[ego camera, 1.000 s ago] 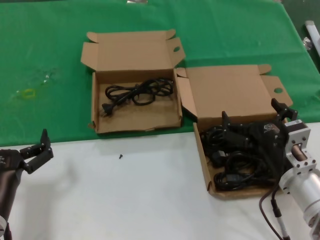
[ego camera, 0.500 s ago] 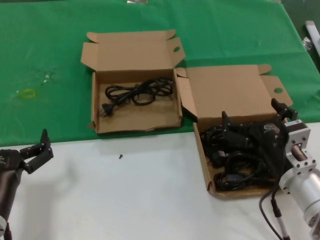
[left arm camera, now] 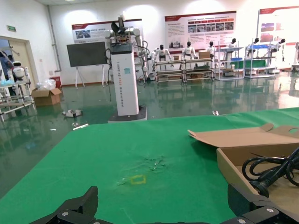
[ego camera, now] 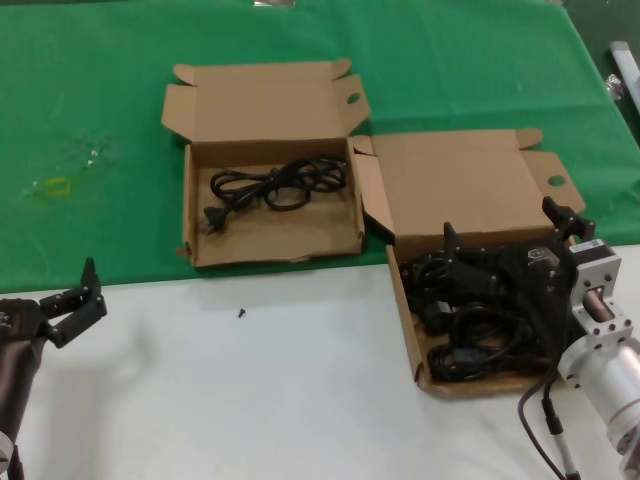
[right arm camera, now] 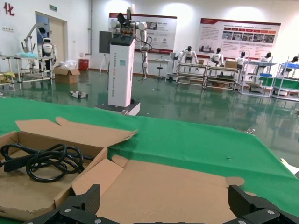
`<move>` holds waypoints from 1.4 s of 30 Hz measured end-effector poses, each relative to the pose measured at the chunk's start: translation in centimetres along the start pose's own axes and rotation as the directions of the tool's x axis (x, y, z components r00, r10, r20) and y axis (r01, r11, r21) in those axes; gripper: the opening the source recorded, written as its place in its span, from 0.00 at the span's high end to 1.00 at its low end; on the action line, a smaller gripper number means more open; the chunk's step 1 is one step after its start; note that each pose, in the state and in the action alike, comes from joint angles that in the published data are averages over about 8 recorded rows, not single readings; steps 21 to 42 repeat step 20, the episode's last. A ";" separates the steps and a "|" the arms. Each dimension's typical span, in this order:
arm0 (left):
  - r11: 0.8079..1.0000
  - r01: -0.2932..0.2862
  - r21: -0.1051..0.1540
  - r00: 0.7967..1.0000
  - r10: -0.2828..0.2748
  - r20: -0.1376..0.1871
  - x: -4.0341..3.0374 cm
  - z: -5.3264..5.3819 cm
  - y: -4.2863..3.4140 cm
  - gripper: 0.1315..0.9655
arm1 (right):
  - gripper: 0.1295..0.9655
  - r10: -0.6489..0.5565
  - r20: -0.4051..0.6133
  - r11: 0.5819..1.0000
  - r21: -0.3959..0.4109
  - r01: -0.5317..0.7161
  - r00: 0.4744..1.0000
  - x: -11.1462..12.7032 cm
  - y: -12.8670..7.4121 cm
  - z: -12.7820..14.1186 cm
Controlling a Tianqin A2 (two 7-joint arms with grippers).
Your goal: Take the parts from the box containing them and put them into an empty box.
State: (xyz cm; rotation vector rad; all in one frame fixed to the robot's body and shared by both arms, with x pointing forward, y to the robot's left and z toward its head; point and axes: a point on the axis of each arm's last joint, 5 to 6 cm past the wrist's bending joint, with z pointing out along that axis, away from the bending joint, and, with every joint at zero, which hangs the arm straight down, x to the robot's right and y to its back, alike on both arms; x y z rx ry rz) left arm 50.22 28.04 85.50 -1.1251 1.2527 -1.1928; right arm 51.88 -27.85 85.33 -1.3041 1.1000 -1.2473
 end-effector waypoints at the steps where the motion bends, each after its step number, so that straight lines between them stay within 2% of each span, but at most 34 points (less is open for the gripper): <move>1: 1.000 0.000 0.000 1.000 0.000 0.000 0.00 0.0 0.00 0.00 | 0.00 0.000 0.000 1.000 0.000 0.000 1.000 0.0 0.0 0.0; 42: 1.000 0.000 0.000 1.000 0.000 0.000 0.00 0.0 0.00 0.00 | 0.00 0.000 0.000 1.000 0.000 0.000 1.000 0.0 0.0 0.0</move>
